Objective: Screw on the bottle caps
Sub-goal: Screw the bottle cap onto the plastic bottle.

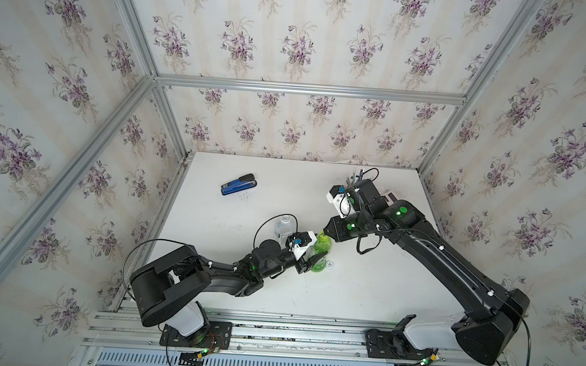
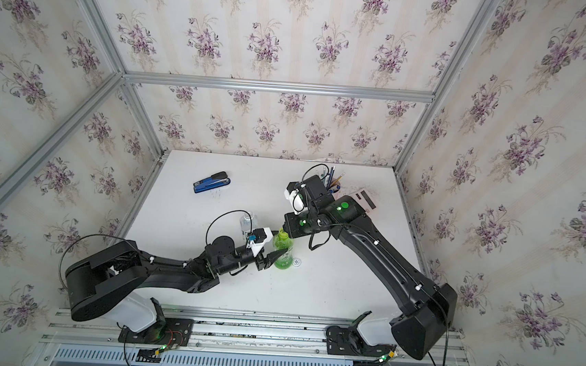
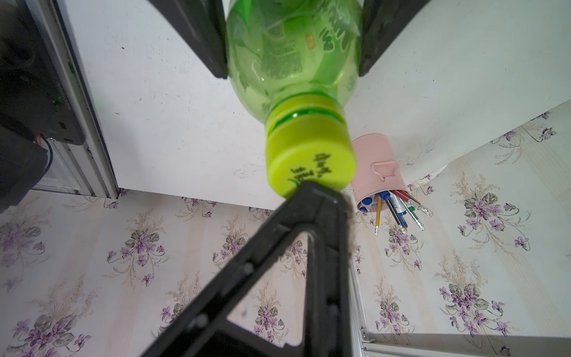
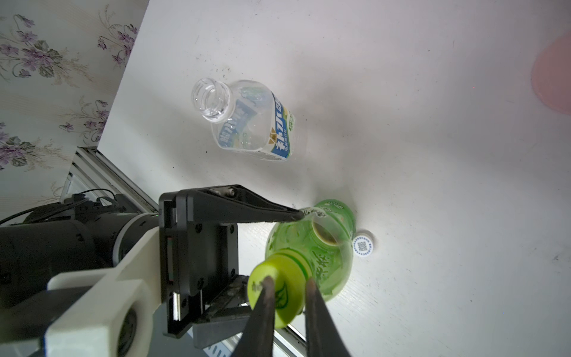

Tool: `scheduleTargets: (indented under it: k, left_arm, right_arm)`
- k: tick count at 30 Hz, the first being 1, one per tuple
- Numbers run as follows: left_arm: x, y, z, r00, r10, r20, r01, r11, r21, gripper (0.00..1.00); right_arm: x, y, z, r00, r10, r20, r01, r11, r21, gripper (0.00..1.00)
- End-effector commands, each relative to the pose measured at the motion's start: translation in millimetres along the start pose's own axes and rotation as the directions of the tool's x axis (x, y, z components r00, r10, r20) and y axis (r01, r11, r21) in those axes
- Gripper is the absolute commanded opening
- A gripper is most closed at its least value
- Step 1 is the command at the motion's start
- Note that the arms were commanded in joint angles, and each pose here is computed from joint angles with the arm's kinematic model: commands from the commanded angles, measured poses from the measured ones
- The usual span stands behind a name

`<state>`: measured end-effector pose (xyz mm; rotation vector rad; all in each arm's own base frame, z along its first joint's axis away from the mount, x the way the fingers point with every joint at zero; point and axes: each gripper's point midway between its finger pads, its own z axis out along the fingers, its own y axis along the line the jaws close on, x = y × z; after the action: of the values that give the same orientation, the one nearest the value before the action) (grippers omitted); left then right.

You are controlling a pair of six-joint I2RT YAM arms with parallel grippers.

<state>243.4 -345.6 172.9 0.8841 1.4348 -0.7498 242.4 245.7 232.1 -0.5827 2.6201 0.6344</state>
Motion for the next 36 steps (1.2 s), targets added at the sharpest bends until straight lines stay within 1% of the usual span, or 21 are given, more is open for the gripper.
scheduleTargets:
  k: [1, 7, 12, 17, 19, 21, 23, 25, 27, 29, 32, 36]
  left_arm:
    - [33.8, -1.5, -3.1, 0.991, -0.043, -0.125, 0.043, 0.999, -0.002, 0.64]
    - [32.8, -4.2, -2.8, 0.992, -0.039, -0.120, 0.041, 0.999, 0.014, 0.65]
    - [31.4, -5.6, -3.4, 0.993, -0.037, -0.114, 0.039, 0.999, 0.022, 0.64]
    - [31.8, -6.1, -3.0, 0.993, -0.036, -0.117, 0.039, 0.999, 0.026, 0.65]
    - [32.2, -5.8, -2.3, 0.992, -0.035, -0.123, 0.039, 0.999, 0.024, 0.65]
    - [33.3, -5.5, -1.7, 0.991, -0.036, -0.131, 0.040, 0.999, 0.023, 0.65]
    - [33.9, -5.5, -1.3, 0.990, -0.037, -0.133, 0.040, 0.999, 0.023, 0.65]
    - [34.0, -5.4, -0.9, 0.990, -0.037, -0.135, 0.040, 0.999, 0.023, 0.65]
    - [34.3, -5.5, -0.4, 0.990, -0.036, -0.139, 0.040, 0.999, 0.023, 0.65]
    - [34.8, -5.6, -0.6, 0.989, -0.038, -0.141, 0.042, 0.999, 0.024, 0.65]
    - [33.0, -5.6, -0.7, 0.990, -0.038, -0.137, 0.042, 0.999, 0.025, 0.65]
    - [32.5, -5.9, -0.7, 0.990, -0.038, -0.135, 0.042, 0.999, 0.026, 0.65]
  right_arm:
    - [15.5, -9.9, 1.5, 0.998, 0.041, -0.052, -0.041, 0.999, 0.004, 0.19]
    - [18.1, -12.7, 4.8, 0.995, 0.067, -0.074, -0.068, 0.998, -0.009, 0.16]
    - [22.9, -32.1, 8.7, 0.987, 0.134, -0.094, -0.132, 0.991, 0.027, 0.16]
    - [14.2, -21.9, 1.9, 0.991, 0.112, -0.070, -0.113, 0.993, -0.017, 0.16]
    - [6.3, -19.4, -6.3, 0.996, 0.080, -0.042, -0.080, 0.997, 0.000, 0.16]
    - [-6.0, -16.6, -23.4, 1.000, 0.029, 0.002, -0.029, 0.999, 0.043, 0.18]
    - [-12.9, -12.4, -37.1, 1.000, -0.016, 0.020, 0.015, 0.998, 0.066, 0.23]
    - [-14.3, -9.0, -44.0, 0.998, -0.067, 0.015, 0.065, 0.993, 0.096, 0.30]
    - [-10.8, 1.3, -42.2, 0.990, -0.144, -0.006, 0.144, 0.983, 0.113, 0.41]
    - [-6.7, 9.2, -38.2, 0.979, -0.200, -0.030, 0.203, 0.970, 0.136, 0.50]
    - [-5.1, 9.3, -32.5, 0.969, -0.240, -0.059, 0.247, 0.949, 0.195, 0.53]
    - [-2.3, 15.1, -20.9, 0.962, -0.257, -0.088, 0.269, 0.944, 0.189, 0.53]
